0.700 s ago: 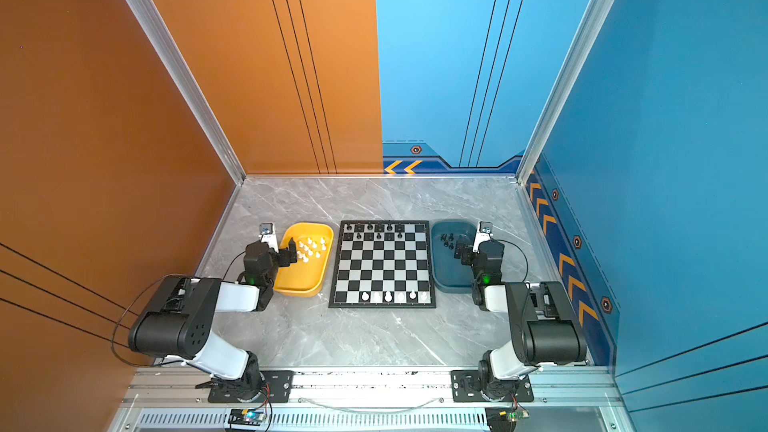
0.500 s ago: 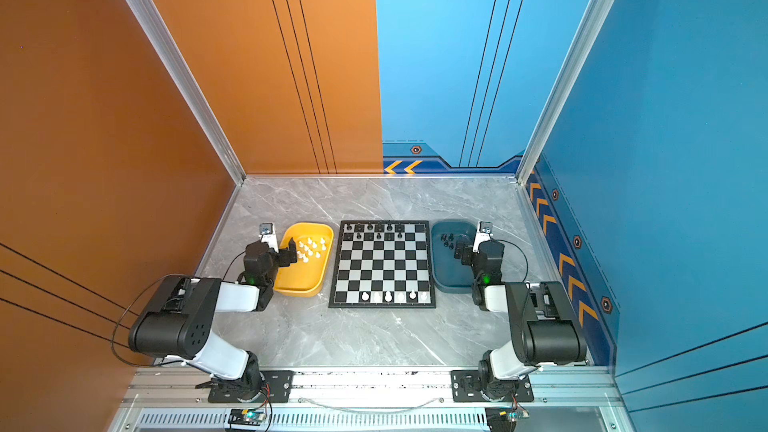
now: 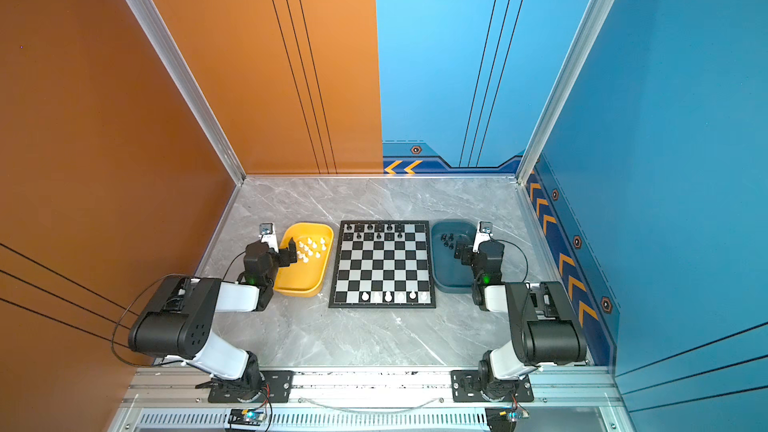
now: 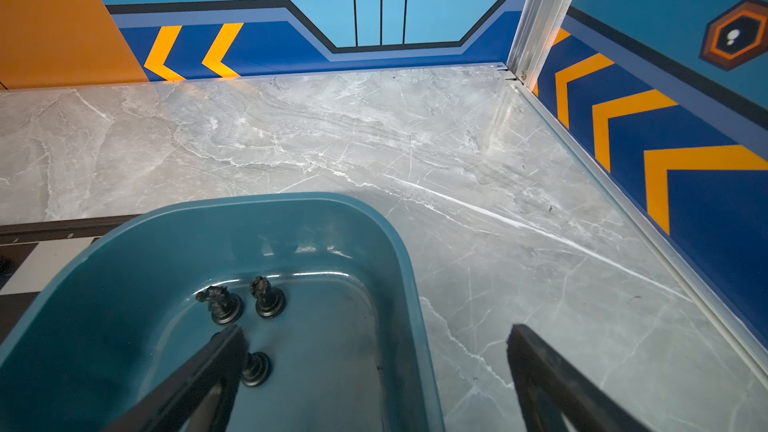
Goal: Set up the chess pieces on the board
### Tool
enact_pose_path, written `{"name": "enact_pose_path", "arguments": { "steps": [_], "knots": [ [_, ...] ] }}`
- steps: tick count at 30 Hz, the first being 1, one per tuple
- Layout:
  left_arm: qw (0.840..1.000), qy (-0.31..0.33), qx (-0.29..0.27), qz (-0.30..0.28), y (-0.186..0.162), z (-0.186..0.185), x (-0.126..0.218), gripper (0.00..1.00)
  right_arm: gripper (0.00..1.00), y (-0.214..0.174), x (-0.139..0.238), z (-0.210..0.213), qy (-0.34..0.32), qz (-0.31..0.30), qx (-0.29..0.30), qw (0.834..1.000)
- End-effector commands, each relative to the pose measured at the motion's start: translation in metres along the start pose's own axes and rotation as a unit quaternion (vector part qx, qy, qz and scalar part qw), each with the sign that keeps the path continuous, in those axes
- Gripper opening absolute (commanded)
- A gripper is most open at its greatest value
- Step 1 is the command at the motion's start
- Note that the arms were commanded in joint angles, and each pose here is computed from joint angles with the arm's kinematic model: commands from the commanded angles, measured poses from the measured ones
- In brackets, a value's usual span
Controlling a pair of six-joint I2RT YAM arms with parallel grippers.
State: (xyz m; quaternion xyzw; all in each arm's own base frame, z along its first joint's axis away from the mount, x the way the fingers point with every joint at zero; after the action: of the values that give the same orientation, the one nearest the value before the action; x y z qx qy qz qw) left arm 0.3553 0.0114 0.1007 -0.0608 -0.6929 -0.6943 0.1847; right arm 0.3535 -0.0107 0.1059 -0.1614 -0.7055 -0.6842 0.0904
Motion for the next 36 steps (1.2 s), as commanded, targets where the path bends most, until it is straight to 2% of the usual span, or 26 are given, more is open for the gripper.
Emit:
{"name": "enact_pose_path", "arguments": {
  "steps": [1,17,21,29,36],
  "knots": [
    [1.0,-0.004,0.004,-0.003,0.004,-0.001,-0.001,0.98,1.0,0.001,-0.004,0.001,-0.005,0.006,-0.001,1.0],
    [1.0,-0.004,0.003,-0.002,0.003,-0.001,-0.001,0.98,1.0,0.0,-0.003,0.001,-0.006,0.006,0.0,1.0],
    [1.0,-0.004,0.004,-0.004,0.005,-0.001,0.0,0.99,0.96,0.005,-0.003,-0.003,-0.023,0.005,-0.006,1.0],
    [1.0,0.019,-0.005,0.016,0.047,-0.001,0.019,0.95,0.94,0.049,0.024,-0.007,-0.041,0.051,-0.025,0.998],
    [0.997,-0.063,0.011,0.038,0.086,-0.032,0.036,0.94,0.92,0.093,0.056,0.008,-0.028,0.097,-0.017,0.995]
  ]
}}
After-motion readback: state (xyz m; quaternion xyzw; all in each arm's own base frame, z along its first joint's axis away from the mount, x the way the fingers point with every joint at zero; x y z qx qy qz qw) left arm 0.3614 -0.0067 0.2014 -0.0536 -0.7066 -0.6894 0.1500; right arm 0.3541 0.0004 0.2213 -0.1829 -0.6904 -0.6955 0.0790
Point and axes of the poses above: each gripper's point midway between its finger pads, its own x axis back along the fingers, its own z axis along the line the jaws close on, y = z × x, the point moved 4 cm from there along x, back along the fingers, and after that the axes turned 3 degrees about x, right-handed, at the moved point
